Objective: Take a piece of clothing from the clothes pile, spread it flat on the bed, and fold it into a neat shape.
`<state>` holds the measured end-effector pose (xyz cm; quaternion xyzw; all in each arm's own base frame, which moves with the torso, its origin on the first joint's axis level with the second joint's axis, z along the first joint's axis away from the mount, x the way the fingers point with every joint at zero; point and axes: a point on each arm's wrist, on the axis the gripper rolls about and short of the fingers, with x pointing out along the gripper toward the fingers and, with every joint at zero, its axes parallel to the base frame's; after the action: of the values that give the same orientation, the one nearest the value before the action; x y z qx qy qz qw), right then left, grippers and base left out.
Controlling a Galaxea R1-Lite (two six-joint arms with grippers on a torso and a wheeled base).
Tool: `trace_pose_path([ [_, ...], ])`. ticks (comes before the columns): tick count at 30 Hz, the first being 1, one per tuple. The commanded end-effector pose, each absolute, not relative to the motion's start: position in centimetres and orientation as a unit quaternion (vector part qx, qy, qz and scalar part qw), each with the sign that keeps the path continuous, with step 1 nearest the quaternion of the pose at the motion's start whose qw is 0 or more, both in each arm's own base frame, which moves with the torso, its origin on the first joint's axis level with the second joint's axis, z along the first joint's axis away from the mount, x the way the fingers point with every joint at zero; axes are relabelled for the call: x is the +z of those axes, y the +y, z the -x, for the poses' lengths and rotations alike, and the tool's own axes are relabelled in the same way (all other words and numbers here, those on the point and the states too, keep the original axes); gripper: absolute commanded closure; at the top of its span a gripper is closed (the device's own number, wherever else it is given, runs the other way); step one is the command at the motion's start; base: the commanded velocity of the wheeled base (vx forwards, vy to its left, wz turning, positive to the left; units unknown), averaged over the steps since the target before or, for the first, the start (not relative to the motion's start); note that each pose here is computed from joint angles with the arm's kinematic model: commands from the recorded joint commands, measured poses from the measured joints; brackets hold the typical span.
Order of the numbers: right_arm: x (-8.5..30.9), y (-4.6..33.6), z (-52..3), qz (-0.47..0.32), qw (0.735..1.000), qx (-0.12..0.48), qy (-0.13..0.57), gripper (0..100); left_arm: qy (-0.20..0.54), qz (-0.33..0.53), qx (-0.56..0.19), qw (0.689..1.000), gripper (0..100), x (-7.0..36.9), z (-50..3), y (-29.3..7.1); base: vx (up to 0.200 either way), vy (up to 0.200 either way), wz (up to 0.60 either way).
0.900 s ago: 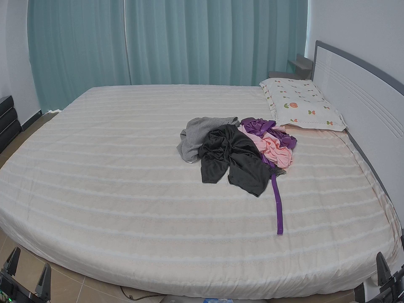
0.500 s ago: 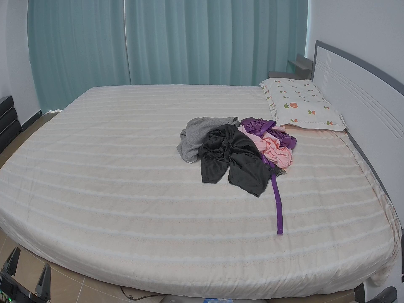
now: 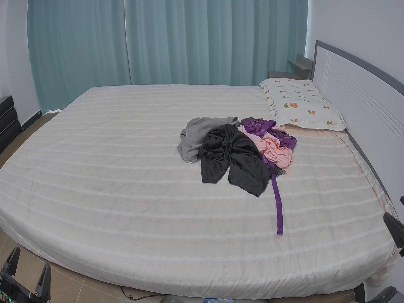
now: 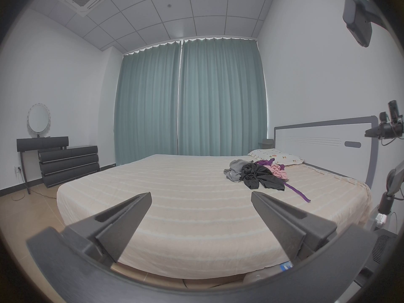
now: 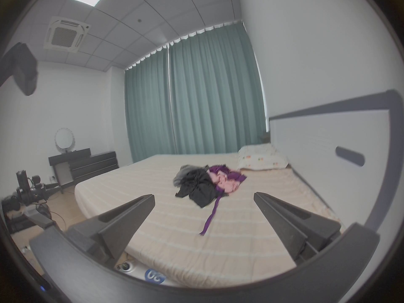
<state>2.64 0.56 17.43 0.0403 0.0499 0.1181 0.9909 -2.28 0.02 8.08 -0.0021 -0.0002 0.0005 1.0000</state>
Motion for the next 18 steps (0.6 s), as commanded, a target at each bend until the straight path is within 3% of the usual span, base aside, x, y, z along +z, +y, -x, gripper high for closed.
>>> trace_pose_path([
  [1, 12.8, 2.9, -14.2, -0.099, 0.938, 0.164, 0.289, 0, 0.002, 0.002, 0.001, 1.000, 0, 7.6, 2.2, 0.0, 0.000, 0.000, 0.00],
  [7, 9.3, 5.3, -23.3, -0.129, 0.935, 0.160, 0.290, 0, 0.002, 0.002, 0.001, 1.000, 0, 7.6, 2.2, 0.0, 0.000, 0.000, 0.00],
  [18, 3.6, 10.5, -34.0, -0.203, 0.925, 0.106, 0.305, 0, 0.002, 0.002, 0.001, 1.000, 0, 7.6, 2.2, 0.0, 0.000, 0.000, 0.00],
])
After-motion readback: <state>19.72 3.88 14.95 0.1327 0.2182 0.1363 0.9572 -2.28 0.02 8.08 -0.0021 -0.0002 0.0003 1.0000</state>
